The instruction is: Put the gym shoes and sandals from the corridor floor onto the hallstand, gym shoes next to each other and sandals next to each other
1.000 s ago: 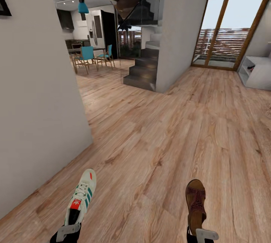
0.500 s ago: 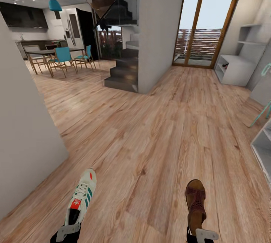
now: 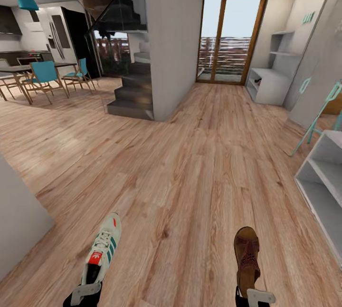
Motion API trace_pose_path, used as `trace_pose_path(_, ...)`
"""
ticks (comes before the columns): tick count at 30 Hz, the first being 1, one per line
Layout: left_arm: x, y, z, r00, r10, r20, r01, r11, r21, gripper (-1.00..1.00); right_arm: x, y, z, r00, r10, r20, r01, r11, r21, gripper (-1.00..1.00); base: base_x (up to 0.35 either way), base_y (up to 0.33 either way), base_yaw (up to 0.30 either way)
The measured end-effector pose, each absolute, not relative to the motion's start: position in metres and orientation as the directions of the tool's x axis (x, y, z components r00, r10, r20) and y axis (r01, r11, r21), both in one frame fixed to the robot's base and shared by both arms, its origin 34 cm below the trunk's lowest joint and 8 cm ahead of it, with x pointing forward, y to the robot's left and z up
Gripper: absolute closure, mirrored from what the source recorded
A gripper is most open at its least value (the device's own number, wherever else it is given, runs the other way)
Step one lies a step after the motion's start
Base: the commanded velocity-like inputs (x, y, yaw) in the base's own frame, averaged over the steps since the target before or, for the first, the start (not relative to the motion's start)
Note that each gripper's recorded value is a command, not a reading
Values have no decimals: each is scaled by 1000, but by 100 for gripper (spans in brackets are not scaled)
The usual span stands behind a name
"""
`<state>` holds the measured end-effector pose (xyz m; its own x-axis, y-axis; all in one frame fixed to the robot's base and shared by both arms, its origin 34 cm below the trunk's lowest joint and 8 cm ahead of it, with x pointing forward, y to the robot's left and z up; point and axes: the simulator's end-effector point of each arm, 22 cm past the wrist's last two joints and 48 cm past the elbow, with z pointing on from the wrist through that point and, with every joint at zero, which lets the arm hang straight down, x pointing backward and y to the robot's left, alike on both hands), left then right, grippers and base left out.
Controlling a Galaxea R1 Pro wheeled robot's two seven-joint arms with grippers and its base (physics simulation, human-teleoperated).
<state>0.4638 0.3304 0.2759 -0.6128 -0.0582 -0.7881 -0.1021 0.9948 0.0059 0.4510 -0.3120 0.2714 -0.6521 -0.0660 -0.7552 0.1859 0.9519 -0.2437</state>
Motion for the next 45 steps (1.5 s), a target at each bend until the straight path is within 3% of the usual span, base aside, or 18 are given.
trace_pose_path(14, 464, 331, 276, -611, -58, -789, -104, 995, 7, 100, 451, -310, 272, -651, -63, -756, 188, 952, -241, 100, 324, 0, -250)
trace_pose_path(45, 464, 332, 276, -612, -57, -789, -104, 995, 9, 100, 448, -311, 269, -658, -66, -750, 183, 952, -244, 100, 328, 0, -4)
